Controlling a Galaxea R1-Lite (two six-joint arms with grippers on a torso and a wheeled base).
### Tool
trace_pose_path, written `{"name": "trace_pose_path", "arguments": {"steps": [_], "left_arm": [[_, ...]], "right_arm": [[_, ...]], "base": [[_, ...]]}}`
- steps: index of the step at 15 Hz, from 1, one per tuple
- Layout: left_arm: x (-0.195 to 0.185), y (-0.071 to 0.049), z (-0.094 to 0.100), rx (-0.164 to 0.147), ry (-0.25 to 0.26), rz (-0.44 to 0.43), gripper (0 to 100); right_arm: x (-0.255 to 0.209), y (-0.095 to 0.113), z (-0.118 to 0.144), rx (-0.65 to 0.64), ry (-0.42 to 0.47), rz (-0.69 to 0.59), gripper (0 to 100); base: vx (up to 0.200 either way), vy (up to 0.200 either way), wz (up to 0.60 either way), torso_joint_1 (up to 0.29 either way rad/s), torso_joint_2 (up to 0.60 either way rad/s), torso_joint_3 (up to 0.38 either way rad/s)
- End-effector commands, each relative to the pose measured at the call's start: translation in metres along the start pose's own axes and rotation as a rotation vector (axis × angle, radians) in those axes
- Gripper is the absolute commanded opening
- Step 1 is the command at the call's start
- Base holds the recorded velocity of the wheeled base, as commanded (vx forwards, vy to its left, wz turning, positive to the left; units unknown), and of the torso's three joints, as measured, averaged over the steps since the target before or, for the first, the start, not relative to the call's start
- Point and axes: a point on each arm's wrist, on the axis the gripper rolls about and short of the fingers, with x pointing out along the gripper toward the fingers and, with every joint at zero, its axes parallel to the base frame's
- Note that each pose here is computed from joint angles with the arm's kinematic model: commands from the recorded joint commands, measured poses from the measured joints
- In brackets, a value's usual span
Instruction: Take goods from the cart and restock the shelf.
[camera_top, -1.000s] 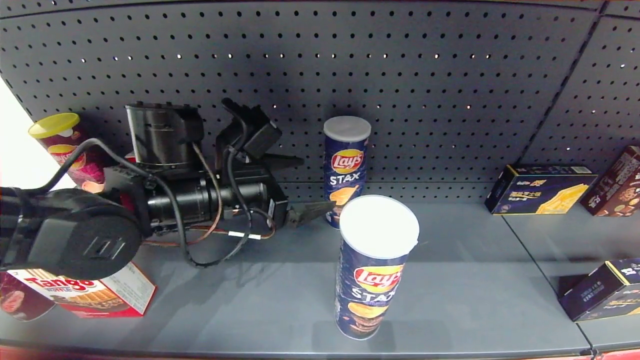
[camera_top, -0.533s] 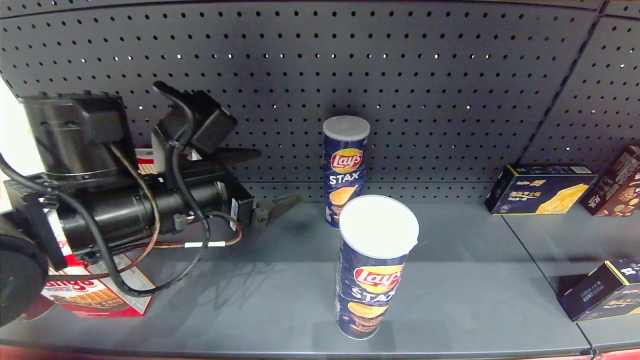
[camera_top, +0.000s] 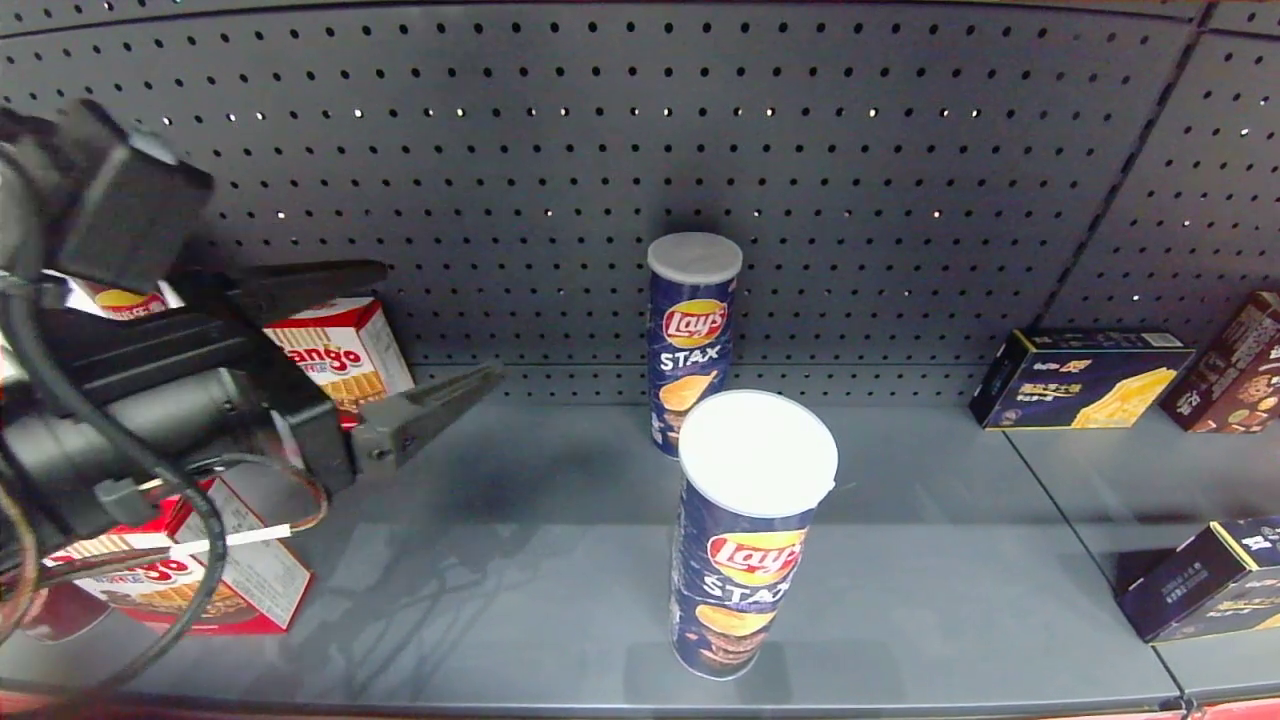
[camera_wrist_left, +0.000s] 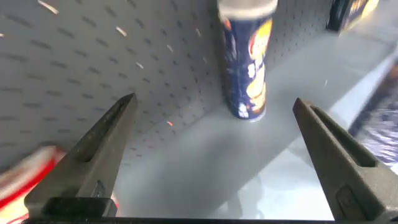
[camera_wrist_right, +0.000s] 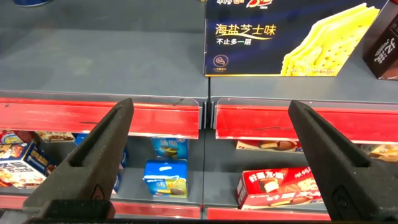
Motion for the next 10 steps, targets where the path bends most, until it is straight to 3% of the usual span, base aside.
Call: {"name": "trace_pose_path", "arguments": {"steps": [1, 2, 3, 4, 10], "left_arm": [[-0.047, -0.004, 0.02, 0.028, -0.131, 0.022, 100], [-0.055, -0.006, 0.022, 0.03, -0.154, 0.018, 100], [-0.078, -0.011, 0.026, 0.033, -0.212, 0.004, 100], [-0.098, -0.014, 0.021, 0.035, -0.229, 0.012, 100], [-0.231, -0.05, -0.057, 0.035, -0.176, 0.035, 100]], "right_arm": [[0.0, 0.0, 0.0, -0.001, 0.001, 0.001, 100], [0.0, 0.0, 0.0, -0.001, 0.001, 0.001, 100], [0.0, 0.0, 0.0, -0.001, 0.001, 0.001, 100], [0.0, 0.0, 0.0, -0.001, 0.001, 0.001, 100], [0.0, 0.0, 0.0, -0.001, 0.001, 0.001, 100]], "base": [[0.0, 0.0, 0.0, 0.0, 0.0, 0.0], [0.0, 0.0, 0.0, 0.0, 0.0, 0.0], [0.0, 0.0, 0.0, 0.0, 0.0, 0.0], [0.0, 0.0, 0.0, 0.0, 0.0, 0.0], [0.0, 0.0, 0.0, 0.0, 0.0, 0.0]]}}
